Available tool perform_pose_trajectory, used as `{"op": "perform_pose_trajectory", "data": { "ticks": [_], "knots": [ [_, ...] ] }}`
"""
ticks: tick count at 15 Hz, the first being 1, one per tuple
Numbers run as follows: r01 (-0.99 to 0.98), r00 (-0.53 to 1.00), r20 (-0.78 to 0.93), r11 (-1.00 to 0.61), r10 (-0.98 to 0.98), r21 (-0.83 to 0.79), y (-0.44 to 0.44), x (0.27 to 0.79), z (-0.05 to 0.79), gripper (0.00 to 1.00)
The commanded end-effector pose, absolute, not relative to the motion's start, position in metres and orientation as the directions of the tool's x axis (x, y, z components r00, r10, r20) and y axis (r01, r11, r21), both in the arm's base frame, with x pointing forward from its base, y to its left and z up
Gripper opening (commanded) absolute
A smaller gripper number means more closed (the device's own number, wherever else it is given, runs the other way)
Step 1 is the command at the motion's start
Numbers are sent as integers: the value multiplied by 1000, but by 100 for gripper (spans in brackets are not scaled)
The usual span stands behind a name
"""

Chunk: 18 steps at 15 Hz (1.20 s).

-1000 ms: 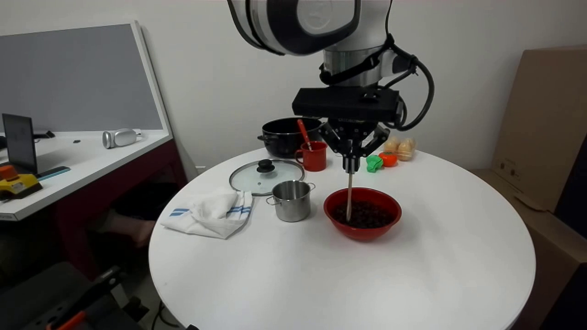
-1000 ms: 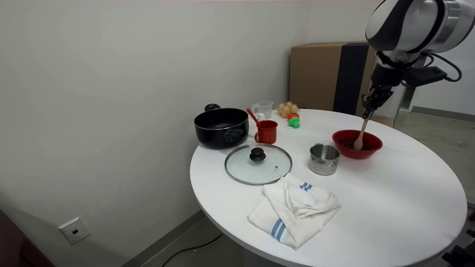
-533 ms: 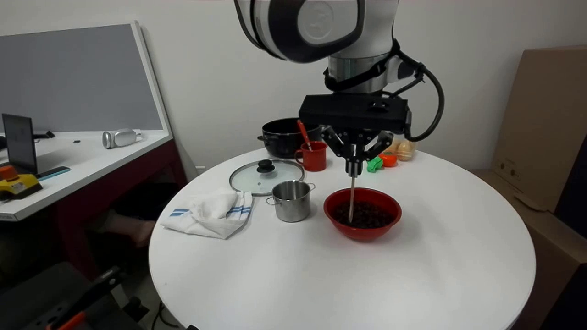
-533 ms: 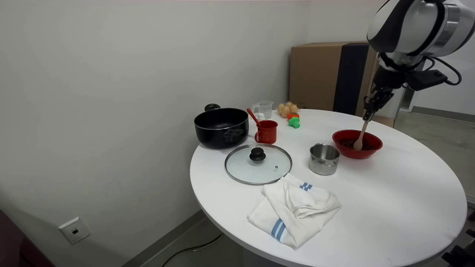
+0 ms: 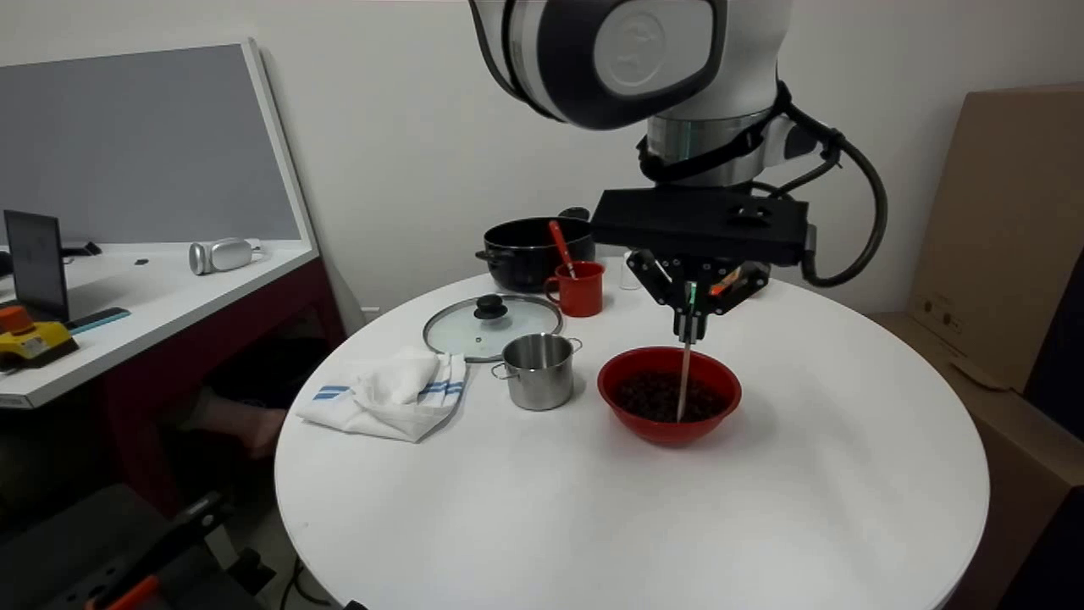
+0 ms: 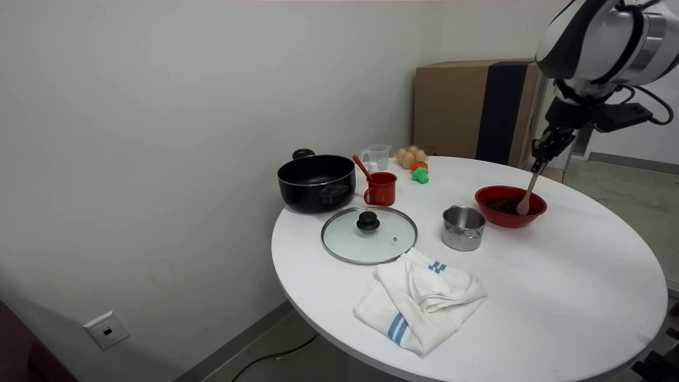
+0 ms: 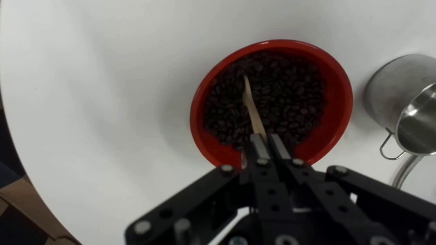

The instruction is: Pick up the spoon from the silver pot and stir the contents in the orange bowl.

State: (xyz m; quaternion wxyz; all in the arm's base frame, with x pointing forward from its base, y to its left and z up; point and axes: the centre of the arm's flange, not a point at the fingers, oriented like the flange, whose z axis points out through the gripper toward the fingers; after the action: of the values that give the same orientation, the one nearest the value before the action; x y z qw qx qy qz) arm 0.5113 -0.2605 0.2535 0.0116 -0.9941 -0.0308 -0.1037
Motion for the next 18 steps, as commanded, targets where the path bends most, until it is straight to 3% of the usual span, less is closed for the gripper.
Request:
{"op": "perform_pose_trajectory", "data": {
  "ticks": [1, 12, 18],
  "knots": [
    [70, 966, 250, -998, 66, -6, -278, 530, 257, 1],
    [198, 938, 293, -980, 186, -11, -220, 585, 261, 1],
    [360, 892, 311, -931, 327, -54, -147, 582, 264, 1]
  ]
}}
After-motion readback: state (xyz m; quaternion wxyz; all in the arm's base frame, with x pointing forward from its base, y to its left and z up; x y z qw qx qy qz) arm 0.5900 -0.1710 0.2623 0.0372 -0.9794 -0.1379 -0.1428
